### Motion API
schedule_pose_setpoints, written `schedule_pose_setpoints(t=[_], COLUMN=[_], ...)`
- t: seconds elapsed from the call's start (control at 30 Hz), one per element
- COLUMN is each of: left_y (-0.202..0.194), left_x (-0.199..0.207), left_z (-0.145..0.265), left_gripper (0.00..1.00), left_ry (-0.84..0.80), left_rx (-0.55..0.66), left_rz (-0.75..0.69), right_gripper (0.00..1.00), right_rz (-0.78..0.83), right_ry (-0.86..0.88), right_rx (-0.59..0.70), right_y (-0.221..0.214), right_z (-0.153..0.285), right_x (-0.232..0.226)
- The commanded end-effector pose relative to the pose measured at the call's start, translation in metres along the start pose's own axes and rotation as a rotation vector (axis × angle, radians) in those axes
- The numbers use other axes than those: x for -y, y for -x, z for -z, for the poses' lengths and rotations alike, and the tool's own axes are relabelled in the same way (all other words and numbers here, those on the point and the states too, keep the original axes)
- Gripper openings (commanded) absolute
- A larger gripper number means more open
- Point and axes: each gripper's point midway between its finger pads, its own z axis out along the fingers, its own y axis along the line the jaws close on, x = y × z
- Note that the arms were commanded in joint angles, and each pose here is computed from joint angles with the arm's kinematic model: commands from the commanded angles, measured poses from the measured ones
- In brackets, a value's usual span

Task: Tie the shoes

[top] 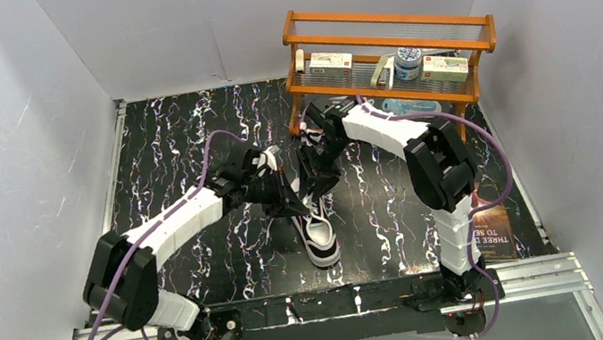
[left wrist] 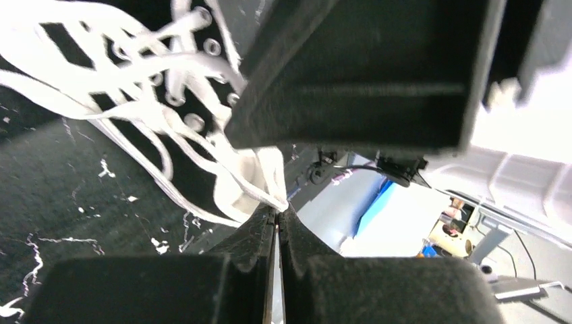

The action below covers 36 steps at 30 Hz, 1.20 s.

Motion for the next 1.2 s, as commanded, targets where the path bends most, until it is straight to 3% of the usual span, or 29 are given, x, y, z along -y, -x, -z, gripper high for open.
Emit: schedule_pose_setpoints(t=[0.0,0.1,0.27,0.47,0.57,0.73,0.83,1.03,1.17], left_y=[-0.02,-0.021,-0.024,-0.026,-0.024,-0.025,-0.024,-0.027,-0.032], left_x=[0.03,0.034,0.036,0.031,0.032,0.032,0.038,0.035,0.02], left_z=[0.029,0.032,0.035,0.027,0.025,0.025,0.026,0.028,0.023], left_gripper=[0.0,0.0,0.0,0.0,0.0,0.0,0.0,0.0,0.0], left_ry=[-0.104,-0.119,-0.131,-0.13,-0.134,-0.142,-0.165,-0.163,-0.111], left_rx=[-0.032,-0.028,-0.032,-0.075,-0.08,-0.088,-0.081,-0.081,-0.094], left_rz=[-0.026,-0.039,-0.05,-0.048,-0.062,-0.072,-0.089,-0.094,-0.036], right_gripper=[0.62,0.69,0.69,0.7,0.64,0.47,0.44,0.52,0.57], right_rz=[0.136,0.133,0.081,0.018,-0.001,-0.051,-0.095,-0.124,-0.069], right_ry=[-0.106,-0.107,0.064,0.135,0.166,0.197,0.18,0.07,0.079], right_rx=[0.124,0.121,0.129,0.161,0.119,0.107,0.097,0.228,0.211], right_y=[-0.003,-0.019,-0.04,-0.04,-0.046,-0.043,-0.047,-0.036,-0.039], right_z=[0.053,0.06,0.056,0.054,0.037,0.027,0.016,0.021,0.026], right_x=[0.003,0.007,-0.024,-0.038,-0.045,-0.054,-0.049,-0.027,-0.021])
